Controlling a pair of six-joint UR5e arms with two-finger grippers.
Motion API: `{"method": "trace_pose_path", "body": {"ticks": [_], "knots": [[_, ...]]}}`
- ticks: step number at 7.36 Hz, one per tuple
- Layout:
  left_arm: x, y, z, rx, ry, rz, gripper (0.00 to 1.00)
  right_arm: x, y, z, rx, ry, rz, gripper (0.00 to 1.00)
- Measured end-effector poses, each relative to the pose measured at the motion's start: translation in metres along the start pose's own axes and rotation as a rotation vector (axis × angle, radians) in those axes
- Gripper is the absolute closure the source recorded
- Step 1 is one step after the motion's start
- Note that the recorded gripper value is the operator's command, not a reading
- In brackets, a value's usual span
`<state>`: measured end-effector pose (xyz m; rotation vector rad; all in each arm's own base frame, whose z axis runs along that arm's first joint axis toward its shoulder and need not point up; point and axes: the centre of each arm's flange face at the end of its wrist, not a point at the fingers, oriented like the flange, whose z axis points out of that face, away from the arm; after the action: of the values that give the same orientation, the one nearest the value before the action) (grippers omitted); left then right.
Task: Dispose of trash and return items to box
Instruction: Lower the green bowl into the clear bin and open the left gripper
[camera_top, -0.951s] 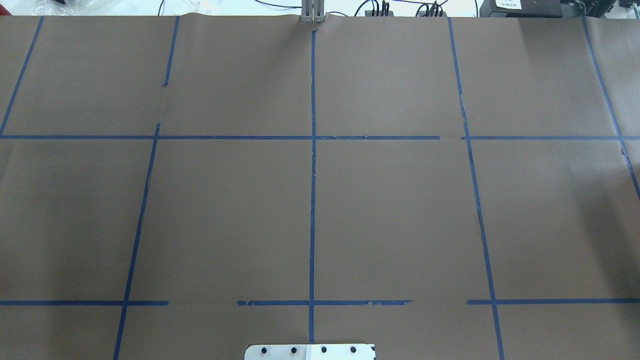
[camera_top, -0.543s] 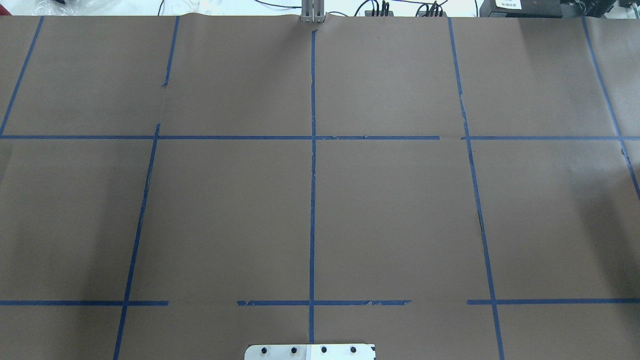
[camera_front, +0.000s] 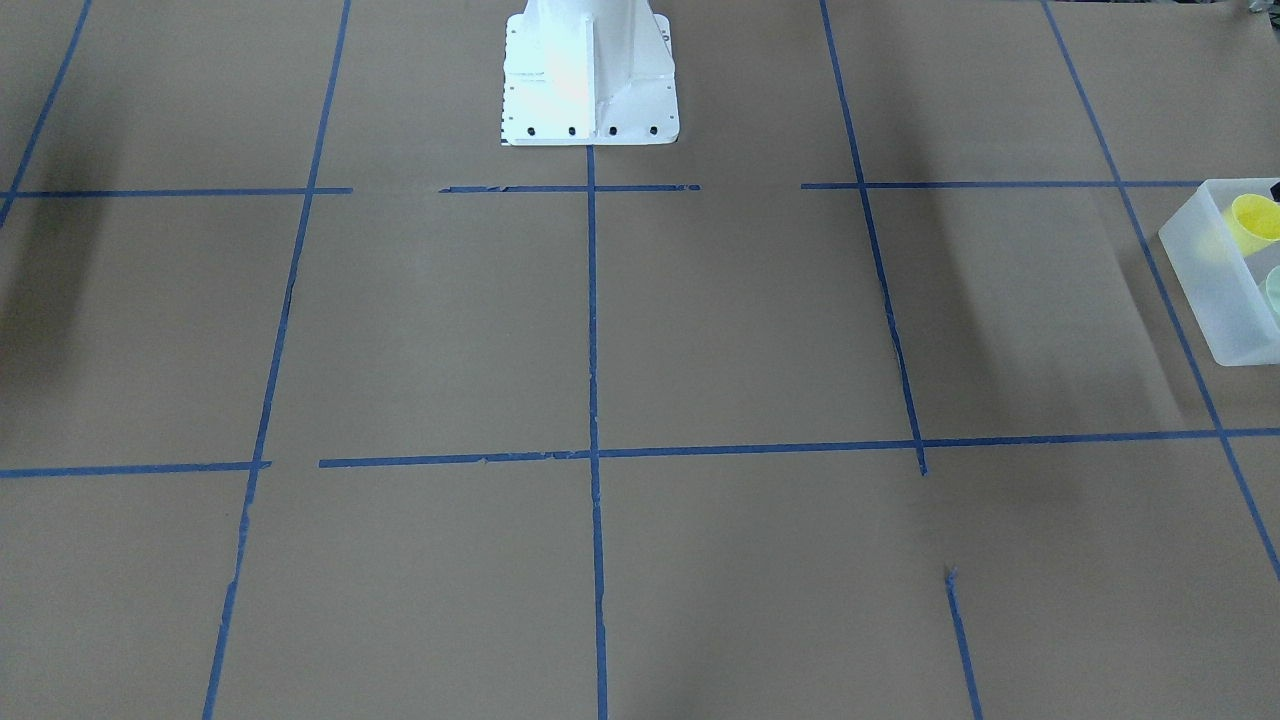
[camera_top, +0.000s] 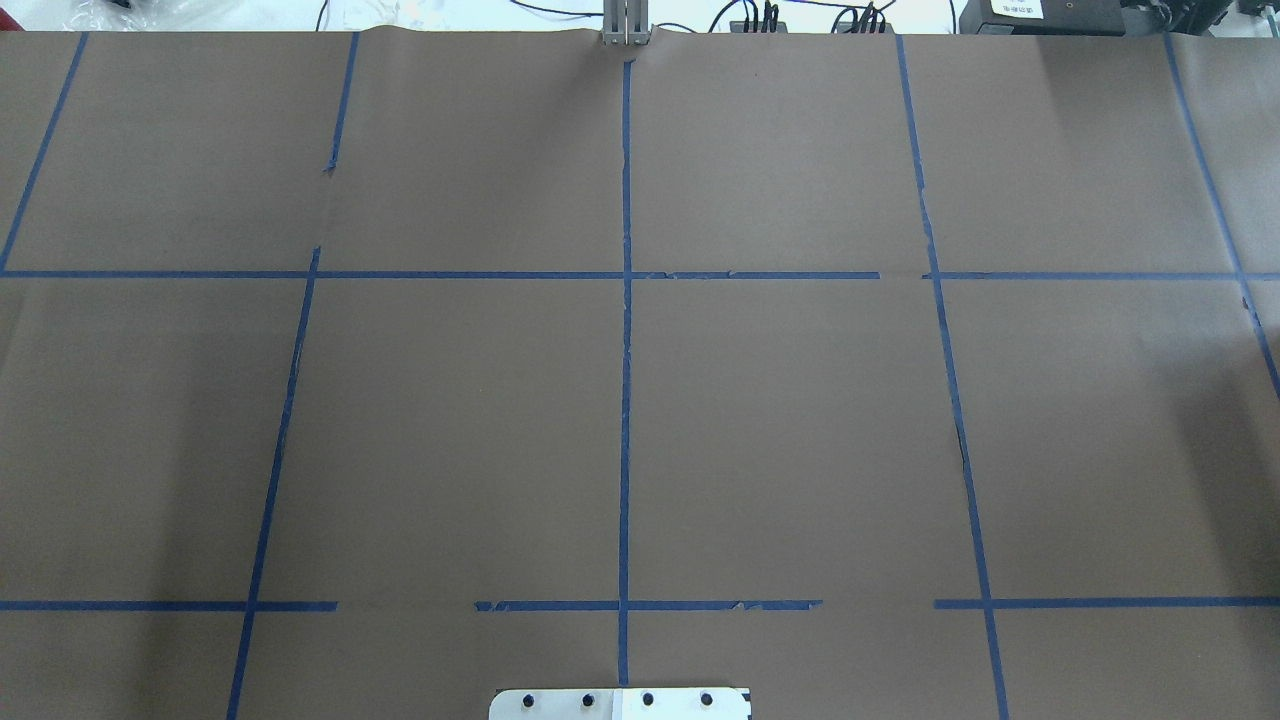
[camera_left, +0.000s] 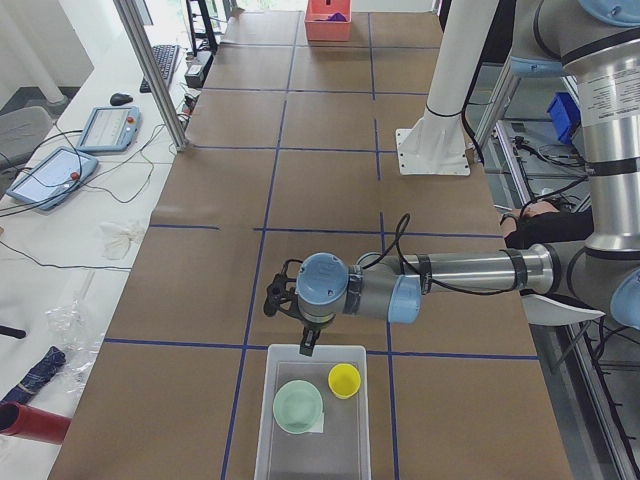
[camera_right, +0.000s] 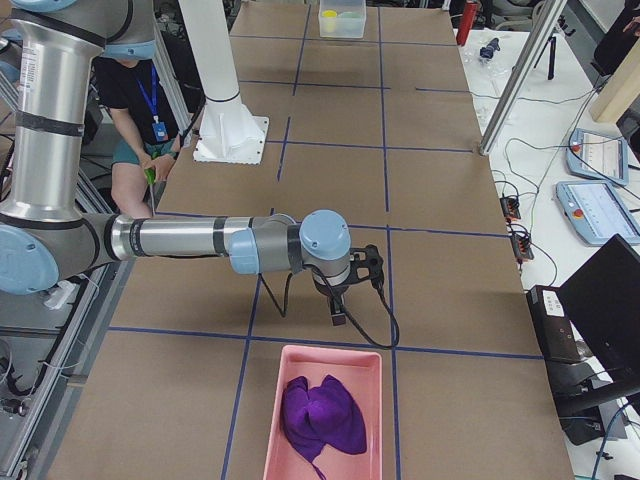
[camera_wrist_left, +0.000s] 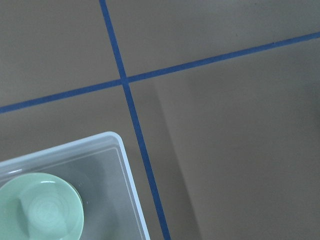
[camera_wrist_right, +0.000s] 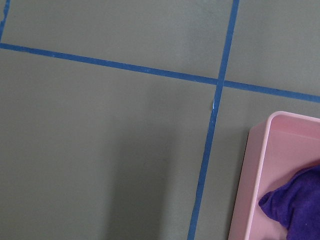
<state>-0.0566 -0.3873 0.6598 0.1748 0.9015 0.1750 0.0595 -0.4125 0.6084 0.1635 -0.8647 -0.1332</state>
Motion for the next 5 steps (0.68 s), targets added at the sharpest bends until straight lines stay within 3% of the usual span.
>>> {"method": "trace_pose_path", "body": {"ticks": [2, 3, 5], "knots": [[-0.017, 0.010, 0.001, -0.049, -0.147, -0.037, 0.00, 0.000, -0.002, 0.008, -0.024, 0.032, -0.012, 0.00], [-0.018, 0.008, -0.004, -0.068, -0.189, -0.052, 0.00, -0.002, -0.004, 0.012, -0.034, 0.043, -0.018, 0.00], [-0.011, -0.001, -0.013, -0.066, -0.212, -0.043, 0.00, -0.006, -0.005, 0.018, -0.050, 0.055, -0.029, 0.00]]}}
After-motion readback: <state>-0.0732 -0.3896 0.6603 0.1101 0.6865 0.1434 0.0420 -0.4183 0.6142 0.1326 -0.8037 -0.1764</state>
